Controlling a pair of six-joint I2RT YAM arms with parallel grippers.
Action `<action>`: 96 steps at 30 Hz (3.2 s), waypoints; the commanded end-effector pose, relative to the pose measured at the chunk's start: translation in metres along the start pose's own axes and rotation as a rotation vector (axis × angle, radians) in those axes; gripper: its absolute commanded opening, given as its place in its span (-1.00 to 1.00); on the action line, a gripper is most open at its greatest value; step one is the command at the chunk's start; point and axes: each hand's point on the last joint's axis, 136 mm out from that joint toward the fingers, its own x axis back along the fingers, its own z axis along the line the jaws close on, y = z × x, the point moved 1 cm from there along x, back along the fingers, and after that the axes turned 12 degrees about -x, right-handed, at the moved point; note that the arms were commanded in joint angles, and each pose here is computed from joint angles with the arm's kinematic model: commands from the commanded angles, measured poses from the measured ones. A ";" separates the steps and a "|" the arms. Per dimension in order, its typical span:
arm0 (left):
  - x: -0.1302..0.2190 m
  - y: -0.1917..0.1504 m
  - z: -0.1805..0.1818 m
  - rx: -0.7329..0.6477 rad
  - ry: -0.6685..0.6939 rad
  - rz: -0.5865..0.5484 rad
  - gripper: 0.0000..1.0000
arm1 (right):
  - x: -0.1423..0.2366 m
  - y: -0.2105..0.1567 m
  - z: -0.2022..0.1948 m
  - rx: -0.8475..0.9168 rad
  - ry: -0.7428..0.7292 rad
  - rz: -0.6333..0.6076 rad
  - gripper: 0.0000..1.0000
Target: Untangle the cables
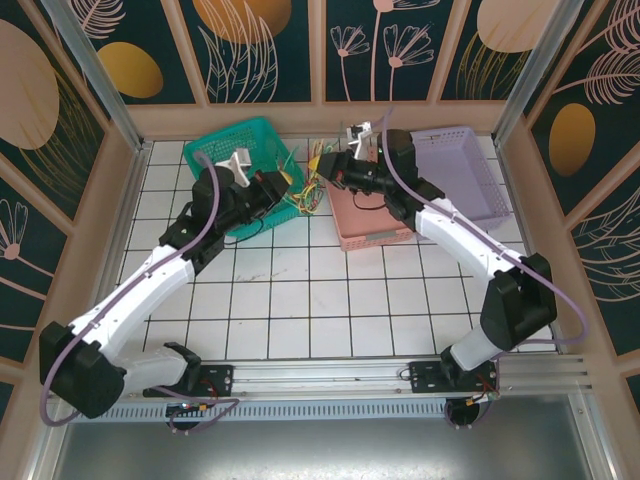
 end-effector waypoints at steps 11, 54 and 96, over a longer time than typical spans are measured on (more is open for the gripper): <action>0.028 -0.009 0.051 0.273 0.128 -0.129 -1.00 | 0.079 0.032 0.043 0.045 0.277 -0.394 -1.00; -0.027 -0.025 -0.004 0.112 -0.037 0.181 -1.00 | 0.007 -0.013 0.062 0.275 0.402 0.174 -1.00; 0.043 -0.058 0.113 0.507 0.276 -0.100 -1.00 | 0.101 0.008 -0.009 -0.080 0.048 -0.447 -1.00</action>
